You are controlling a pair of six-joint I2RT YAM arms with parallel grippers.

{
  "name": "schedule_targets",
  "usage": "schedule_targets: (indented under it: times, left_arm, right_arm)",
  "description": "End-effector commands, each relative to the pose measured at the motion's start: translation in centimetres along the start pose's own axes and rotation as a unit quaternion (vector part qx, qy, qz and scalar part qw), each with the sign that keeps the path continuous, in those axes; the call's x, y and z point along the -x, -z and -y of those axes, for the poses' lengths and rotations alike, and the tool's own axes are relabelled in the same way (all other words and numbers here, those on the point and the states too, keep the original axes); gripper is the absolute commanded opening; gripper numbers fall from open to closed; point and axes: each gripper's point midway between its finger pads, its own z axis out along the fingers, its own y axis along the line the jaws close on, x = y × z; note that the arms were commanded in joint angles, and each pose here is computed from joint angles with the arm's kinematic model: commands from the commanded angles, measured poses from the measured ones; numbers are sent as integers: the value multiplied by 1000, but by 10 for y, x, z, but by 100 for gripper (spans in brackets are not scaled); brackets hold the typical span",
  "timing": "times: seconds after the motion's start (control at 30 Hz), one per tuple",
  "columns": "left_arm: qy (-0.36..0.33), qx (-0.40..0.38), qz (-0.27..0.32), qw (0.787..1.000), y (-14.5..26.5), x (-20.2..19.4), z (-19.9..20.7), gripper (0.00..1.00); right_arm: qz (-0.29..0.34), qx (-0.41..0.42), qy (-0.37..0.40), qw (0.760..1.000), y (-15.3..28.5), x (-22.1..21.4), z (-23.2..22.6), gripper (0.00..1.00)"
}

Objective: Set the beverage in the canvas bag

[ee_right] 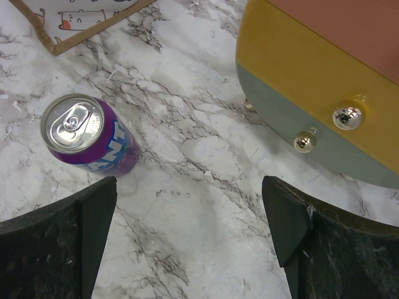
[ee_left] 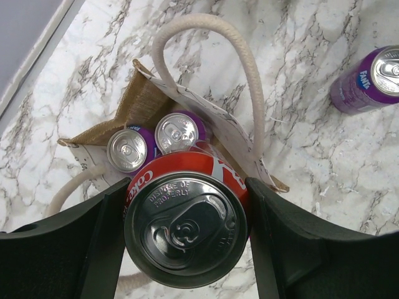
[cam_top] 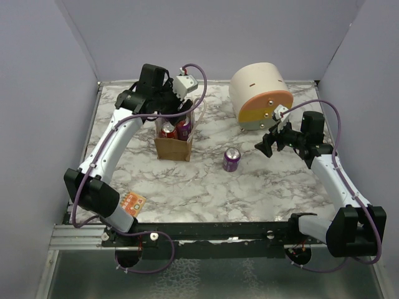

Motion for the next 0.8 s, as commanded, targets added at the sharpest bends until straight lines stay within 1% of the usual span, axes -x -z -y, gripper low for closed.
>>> schedule_targets:
  times: [0.0,0.23,0.43,0.77]
  left_arm:
    - [9,19,25,999,-17,12,-13,0]
    - [32,-20,-7,999,-38,-18,3,0]
    - [43,-34,-26,998,-47,-36,11,0]
    - [60,-47,-71,995,-50,-63,21,0]
  right_arm:
    - [21,-2,20,1000,3,12,2,100]
    - [19,1,20,1000,2,11,1,100]
    - [19,1,19,1000,2,10,1,100]
    - [18,0,21,1000,2,10,1,100]
